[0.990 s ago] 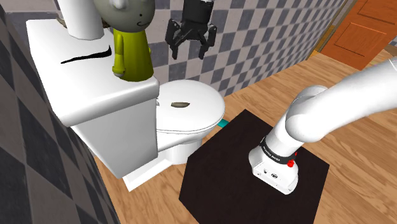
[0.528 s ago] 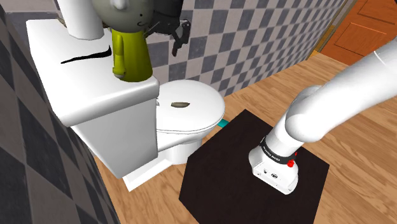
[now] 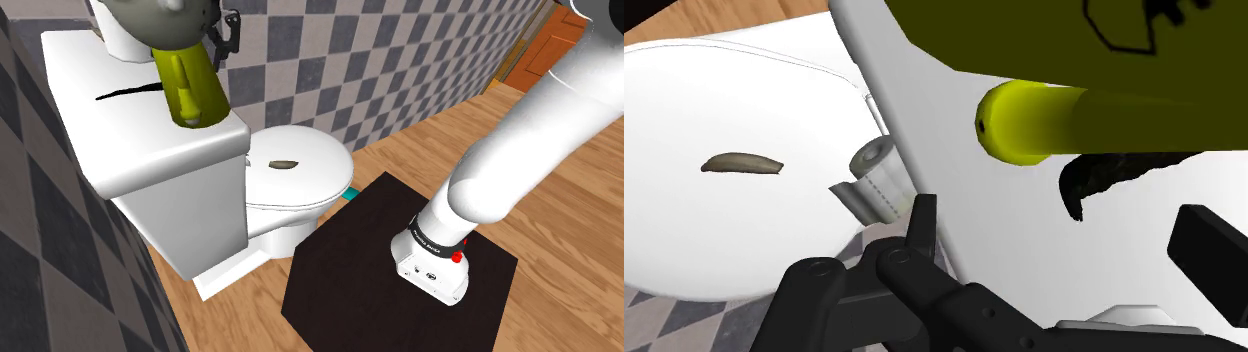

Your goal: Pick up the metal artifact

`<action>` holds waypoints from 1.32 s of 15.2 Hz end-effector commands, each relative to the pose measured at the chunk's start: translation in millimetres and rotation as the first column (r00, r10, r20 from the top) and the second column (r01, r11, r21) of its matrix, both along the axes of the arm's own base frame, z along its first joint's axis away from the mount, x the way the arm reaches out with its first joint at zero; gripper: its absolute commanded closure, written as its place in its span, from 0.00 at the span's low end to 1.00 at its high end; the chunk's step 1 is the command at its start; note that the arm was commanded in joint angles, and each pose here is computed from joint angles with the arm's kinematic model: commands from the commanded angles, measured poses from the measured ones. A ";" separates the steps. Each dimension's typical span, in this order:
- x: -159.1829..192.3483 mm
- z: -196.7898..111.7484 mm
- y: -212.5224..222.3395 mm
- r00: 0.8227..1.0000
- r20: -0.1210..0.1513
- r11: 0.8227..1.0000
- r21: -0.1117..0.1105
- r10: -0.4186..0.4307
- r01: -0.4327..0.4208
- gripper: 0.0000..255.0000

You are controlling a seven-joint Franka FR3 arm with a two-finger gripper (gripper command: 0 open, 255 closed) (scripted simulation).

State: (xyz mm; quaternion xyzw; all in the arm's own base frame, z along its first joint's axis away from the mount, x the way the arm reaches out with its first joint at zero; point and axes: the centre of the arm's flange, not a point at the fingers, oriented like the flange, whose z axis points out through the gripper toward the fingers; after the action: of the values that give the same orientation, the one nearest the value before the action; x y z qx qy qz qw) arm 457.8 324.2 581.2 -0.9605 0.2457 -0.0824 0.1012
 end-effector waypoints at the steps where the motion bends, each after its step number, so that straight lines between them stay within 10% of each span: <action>1: 12.5 4.2 18.0 0.999 0.022 1.000 0.016 -0.024 0.024 0.00; 11: 13.9 -35.1 20.1 0.999 0.025 0.999 0.018 -0.027 0.026 0.00; 12: 14.0 -34.5 20.4 0.999 0.025 1.000 0.018 -0.027 0.026 1.00; 20: 15.0 -34.6 19.8 0.999 0.025 0.999 0.018 -0.027 0.026 1.00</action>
State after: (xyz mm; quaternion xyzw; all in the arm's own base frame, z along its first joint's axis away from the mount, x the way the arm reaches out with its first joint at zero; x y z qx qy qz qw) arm 473.3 343.3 548.2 -0.9547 0.2583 -0.0954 0.1128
